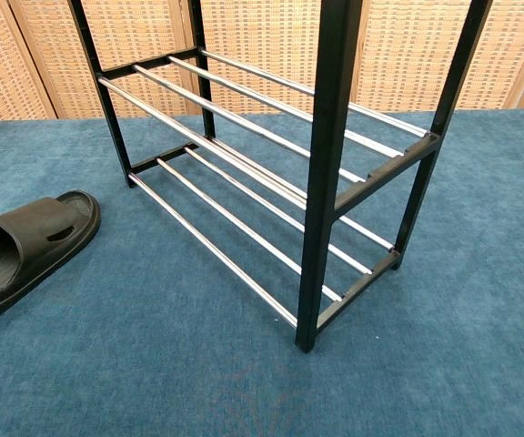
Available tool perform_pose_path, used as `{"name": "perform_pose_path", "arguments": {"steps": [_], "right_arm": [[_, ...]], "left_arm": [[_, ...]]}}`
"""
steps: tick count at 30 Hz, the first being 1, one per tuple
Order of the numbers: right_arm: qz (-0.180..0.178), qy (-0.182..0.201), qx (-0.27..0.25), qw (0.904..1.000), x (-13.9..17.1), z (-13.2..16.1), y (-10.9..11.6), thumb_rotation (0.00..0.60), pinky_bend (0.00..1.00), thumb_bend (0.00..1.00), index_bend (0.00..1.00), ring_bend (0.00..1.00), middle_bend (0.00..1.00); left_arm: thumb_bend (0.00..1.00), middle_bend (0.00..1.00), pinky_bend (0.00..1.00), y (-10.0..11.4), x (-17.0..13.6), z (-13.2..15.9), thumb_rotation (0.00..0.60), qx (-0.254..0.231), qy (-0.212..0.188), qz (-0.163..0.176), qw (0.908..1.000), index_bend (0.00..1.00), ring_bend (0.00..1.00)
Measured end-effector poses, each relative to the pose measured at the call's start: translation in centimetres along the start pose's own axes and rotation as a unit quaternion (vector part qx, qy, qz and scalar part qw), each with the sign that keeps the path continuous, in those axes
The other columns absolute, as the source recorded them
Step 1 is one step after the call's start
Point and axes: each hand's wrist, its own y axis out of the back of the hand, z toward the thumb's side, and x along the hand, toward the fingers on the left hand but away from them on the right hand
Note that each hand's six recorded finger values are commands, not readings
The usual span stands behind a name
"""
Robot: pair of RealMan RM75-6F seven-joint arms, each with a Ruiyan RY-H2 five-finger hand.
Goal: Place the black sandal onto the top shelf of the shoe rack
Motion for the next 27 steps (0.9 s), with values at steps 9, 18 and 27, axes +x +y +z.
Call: {"name": "perform_pose_path", "arguments": {"steps": [9,18,27], "right_arm": [[0.004,-0.004,-0.005,1.0,0.0,-0.1,0.0,0.6,0.0,0.0,0.0,0.0,0.0],[0.006,-0.001,-0.004,1.0,0.1,0.1,0.0,0.6,0.0,0.0,0.0,0.0,0.0],[0.012,-0.009,0.003,0.9999,-0.1,0.0,-0.5,0.6,0.0,0.0,0.0,0.0,0.0]], "left_arm": [[0.59,0.0,0.0,0.0,0.1,-0.1,0.6,-0.015,0.005,0.001,0.9999,0.0,0.0],[1.0,0.0,0.0,-2.4,4.0,-1.4,0.6,-0.107,0.015,-0.077,0.9912,0.0,0.0],[1.0,0.0,0.0,-5.5,10.6,-3.7,0.6,-0.255,0.055,-0.156,0.9527,0.0,0.0]]}}
